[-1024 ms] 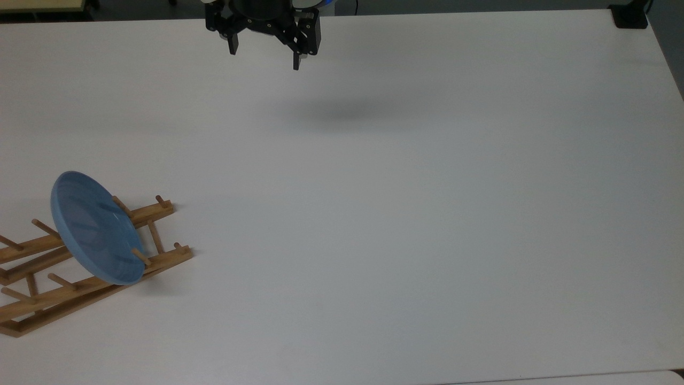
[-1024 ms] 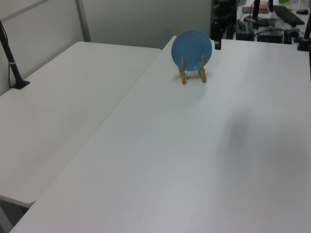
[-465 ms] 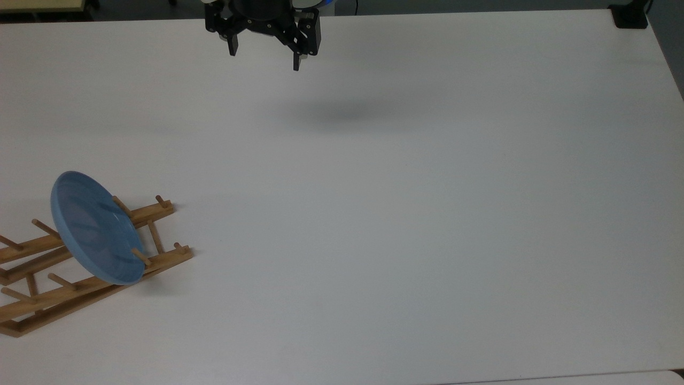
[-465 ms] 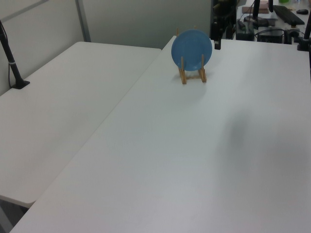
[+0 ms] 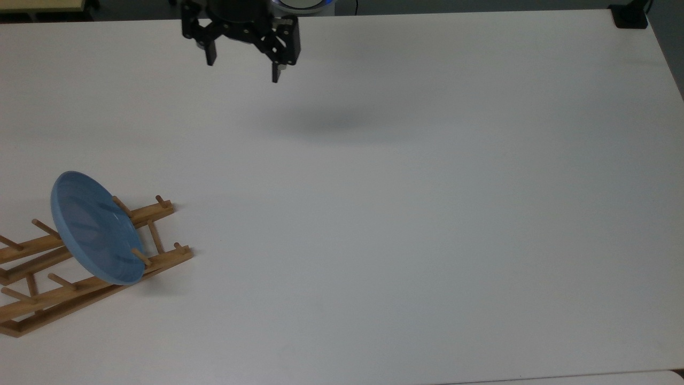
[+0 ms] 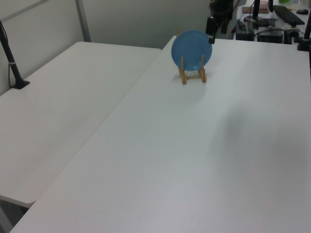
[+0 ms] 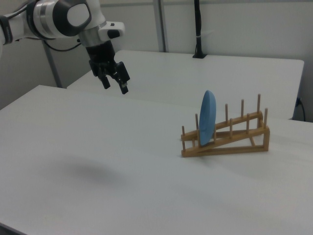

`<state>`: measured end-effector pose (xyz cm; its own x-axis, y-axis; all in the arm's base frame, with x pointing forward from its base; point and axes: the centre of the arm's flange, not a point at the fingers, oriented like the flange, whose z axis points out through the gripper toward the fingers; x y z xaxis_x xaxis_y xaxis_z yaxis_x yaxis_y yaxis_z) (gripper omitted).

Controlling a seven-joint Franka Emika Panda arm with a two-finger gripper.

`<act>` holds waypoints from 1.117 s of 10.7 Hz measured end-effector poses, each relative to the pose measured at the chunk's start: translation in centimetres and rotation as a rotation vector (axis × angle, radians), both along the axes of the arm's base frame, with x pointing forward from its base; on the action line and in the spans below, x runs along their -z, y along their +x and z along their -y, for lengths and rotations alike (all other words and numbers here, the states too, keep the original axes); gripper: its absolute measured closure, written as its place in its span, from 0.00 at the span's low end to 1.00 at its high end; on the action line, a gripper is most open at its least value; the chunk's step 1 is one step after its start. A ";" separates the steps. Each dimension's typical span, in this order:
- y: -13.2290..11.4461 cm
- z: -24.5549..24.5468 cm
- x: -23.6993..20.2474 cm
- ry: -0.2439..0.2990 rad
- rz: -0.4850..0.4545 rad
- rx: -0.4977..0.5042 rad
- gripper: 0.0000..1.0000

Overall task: Pick plate from plate rack
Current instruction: 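Move the open gripper over the blue plate's rim in the rack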

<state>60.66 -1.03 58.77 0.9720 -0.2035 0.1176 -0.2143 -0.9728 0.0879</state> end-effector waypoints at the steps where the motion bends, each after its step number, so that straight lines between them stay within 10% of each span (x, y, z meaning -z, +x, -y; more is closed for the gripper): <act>1: 0.2 1.0 -0.2 -0.008 0.018 0.012 0.00; 12: 5.5 13.1 3.9 -0.278 0.265 0.060 0.12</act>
